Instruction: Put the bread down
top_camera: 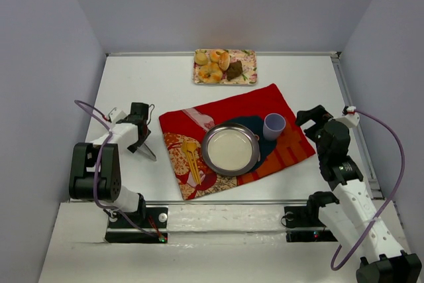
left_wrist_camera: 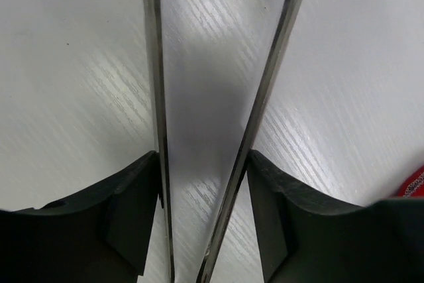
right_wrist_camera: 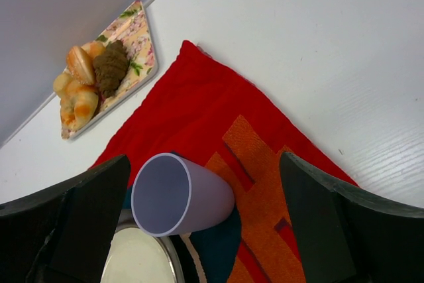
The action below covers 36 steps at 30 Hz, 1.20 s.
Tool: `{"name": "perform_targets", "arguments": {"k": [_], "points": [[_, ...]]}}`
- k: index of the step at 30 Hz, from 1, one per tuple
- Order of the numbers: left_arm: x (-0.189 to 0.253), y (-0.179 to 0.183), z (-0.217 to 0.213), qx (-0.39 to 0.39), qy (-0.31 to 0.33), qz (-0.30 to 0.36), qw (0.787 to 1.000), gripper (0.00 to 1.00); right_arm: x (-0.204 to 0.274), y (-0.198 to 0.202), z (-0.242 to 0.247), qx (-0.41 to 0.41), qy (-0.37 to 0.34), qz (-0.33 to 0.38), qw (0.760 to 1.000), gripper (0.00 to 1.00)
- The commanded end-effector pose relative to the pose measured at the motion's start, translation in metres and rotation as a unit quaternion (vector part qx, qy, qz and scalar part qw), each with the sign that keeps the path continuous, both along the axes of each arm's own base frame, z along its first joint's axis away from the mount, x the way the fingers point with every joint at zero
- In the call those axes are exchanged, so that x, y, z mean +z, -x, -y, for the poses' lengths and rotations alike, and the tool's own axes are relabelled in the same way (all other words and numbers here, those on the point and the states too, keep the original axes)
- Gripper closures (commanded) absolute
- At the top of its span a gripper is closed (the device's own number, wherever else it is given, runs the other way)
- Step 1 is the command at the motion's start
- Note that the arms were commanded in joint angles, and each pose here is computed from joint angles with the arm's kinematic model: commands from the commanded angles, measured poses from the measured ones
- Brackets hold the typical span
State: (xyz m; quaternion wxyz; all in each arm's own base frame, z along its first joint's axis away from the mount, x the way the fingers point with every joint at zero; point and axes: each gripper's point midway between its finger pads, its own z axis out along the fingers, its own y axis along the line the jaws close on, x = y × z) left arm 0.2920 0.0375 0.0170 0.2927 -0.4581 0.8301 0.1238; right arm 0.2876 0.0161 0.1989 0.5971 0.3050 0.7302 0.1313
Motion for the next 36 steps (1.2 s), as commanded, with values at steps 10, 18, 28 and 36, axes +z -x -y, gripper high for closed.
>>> {"name": "perform_targets", "arguments": {"k": [10,18,28,36], "points": [[0.103,-0.024,0.058,-0.163,0.072,0.156,0.972,0.52,0.023,-0.004,0.000,0.003,0.001,0.038,0.999,0.00],[0.202,-0.046,0.153,-0.344,0.080,0.268,0.896,0.52,0.022,-0.005,-0.003,0.011,-0.001,0.038,0.999,0.00],[0.218,-0.095,0.269,-0.579,-0.008,0.229,0.782,0.54,0.022,-0.006,-0.005,0.016,-0.001,0.038,0.999,0.00],[0.207,-0.148,0.290,-0.583,-0.118,0.163,0.787,0.56,0.022,-0.006,-0.005,0.015,0.001,0.040,0.999,0.00]]}}
